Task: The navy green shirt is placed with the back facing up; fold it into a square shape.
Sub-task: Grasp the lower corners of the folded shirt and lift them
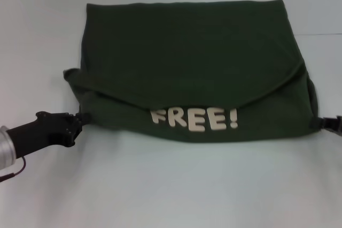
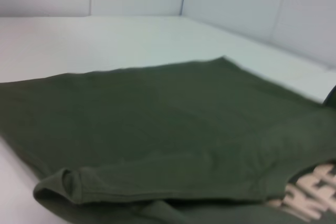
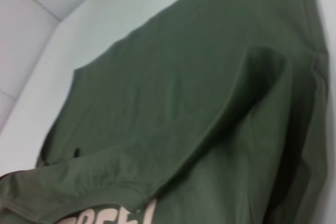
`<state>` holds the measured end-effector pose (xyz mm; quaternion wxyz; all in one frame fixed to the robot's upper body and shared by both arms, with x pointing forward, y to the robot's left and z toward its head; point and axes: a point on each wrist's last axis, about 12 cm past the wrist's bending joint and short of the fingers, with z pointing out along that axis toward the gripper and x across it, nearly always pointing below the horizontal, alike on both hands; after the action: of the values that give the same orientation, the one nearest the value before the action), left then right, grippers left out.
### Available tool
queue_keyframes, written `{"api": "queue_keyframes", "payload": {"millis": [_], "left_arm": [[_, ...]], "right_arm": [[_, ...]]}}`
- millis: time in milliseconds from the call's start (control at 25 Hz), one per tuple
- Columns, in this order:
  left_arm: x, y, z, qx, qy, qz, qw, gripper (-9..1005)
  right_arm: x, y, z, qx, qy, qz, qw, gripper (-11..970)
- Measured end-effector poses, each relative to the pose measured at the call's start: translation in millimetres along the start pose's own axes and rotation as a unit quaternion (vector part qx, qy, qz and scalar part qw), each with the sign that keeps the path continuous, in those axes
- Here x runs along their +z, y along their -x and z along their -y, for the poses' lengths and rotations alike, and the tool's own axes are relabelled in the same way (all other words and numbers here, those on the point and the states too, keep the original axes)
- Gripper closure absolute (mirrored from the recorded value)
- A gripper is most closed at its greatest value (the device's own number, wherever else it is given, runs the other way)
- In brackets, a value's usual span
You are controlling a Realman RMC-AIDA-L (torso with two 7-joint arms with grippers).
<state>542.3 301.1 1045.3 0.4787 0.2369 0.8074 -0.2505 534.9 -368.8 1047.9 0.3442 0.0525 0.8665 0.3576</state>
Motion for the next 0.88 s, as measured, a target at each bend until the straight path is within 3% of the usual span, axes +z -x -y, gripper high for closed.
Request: {"api": "queue_keyframes", "payload": {"millis": [440, 880], "left_arm": [[-53.0, -9.7, 17.6, -0.114, -0.087, 0.033, 0.989, 994], [-100.3, -39.3, 42.4, -0.162, -0.159, 0.009, 0.974, 993]], "right_arm": [[-51.6, -36.3, 5.3, -0.027, 0.048, -0.017, 0.998, 929], [-104.4, -77.1, 9.5, -0.025, 0.073, -0.023, 0.997, 914]]}}
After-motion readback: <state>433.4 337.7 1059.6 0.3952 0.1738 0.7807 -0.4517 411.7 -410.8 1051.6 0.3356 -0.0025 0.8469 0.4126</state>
